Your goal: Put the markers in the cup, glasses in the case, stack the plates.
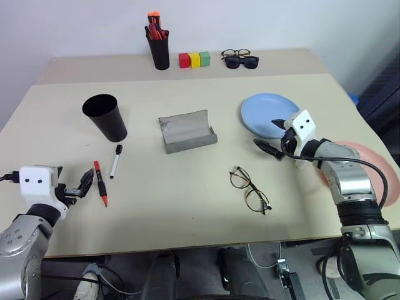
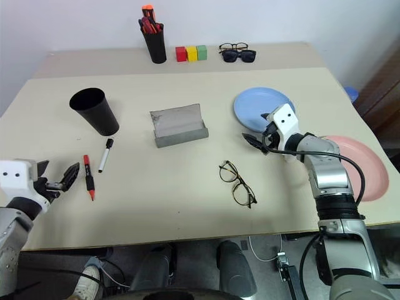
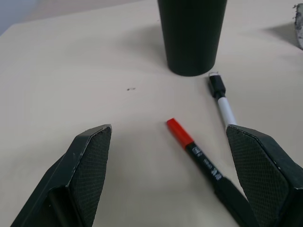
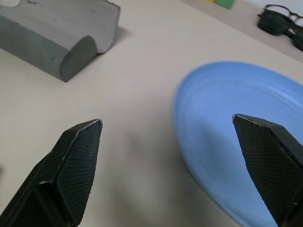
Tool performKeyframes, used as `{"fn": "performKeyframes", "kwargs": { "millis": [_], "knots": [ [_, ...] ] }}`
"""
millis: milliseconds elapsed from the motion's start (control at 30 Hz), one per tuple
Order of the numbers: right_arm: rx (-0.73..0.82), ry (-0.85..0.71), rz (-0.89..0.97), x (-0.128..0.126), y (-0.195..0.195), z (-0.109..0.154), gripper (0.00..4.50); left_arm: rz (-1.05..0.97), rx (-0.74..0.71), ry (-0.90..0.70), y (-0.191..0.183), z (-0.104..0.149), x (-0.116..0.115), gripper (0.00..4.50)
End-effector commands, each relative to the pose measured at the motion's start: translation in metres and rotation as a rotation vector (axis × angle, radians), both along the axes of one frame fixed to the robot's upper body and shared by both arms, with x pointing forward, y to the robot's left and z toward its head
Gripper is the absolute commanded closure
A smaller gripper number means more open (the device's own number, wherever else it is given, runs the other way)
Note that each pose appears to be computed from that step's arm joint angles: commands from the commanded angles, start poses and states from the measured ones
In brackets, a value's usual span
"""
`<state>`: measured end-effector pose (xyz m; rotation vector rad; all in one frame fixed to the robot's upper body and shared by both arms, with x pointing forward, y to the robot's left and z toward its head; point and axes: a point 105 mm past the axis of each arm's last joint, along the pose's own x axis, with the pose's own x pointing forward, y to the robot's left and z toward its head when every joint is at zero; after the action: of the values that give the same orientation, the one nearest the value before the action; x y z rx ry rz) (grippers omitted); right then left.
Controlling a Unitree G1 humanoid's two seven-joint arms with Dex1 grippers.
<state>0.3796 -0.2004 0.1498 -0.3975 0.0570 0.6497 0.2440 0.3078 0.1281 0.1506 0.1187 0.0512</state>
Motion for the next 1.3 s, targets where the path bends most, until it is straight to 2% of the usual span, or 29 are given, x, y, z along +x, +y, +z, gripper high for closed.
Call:
{"fn": "performKeyframes", "kwargs": {
  "millis": [33, 300, 433, 533, 600, 733, 900, 1100, 1267, 1300],
  "knots": [
    [0.014, -0.057, 0.024, 0.003, 0.006, 0.018, 0.00, 0.008, 0.024, -0.054, -0.002, 0.014, -0.002, 0.55],
    [0.010, -0.097, 0.024, 0.007, 0.016, 0.027, 0.00, 0.036, -0.016, -0.094, -0.007, 0.018, 0.007, 0.55],
    [0.023, -0.110, 0.072, 0.007, 0.036, 0.030, 0.00, 0.100, -0.025, -0.083, -0.001, 0.015, 0.012, 0.55],
    [0.055, -0.128, 0.189, -0.002, 0.075, 0.037, 0.00, 0.189, -0.032, -0.034, 0.002, 0.007, 0.017, 0.55],
    [0.049, -0.135, 0.273, -0.011, 0.100, 0.037, 0.00, 0.241, -0.070, -0.009, 0.003, 0.003, 0.020, 0.01],
    [0.029, -0.149, 0.449, -0.036, 0.156, 0.030, 0.00, 0.333, -0.131, 0.037, -0.002, 0.002, 0.032, 0.01],
    [0.064, -0.146, 0.558, -0.060, 0.198, 0.025, 0.00, 0.401, -0.197, 0.131, -0.001, -0.009, 0.044, 0.01],
    [0.061, -0.132, 0.559, -0.071, 0.202, 0.019, 0.00, 0.416, -0.253, 0.288, -0.007, -0.031, 0.057, 0.01],
    [0.068, -0.126, 0.533, -0.072, 0.199, 0.018, 0.00, 0.368, -0.305, 0.387, -0.019, -0.038, 0.066, 0.01],
    [0.070, -0.126, 0.526, -0.071, 0.198, 0.018, 0.00, 0.374, -0.313, 0.386, -0.019, -0.036, 0.066, 0.53]
  ]
}}
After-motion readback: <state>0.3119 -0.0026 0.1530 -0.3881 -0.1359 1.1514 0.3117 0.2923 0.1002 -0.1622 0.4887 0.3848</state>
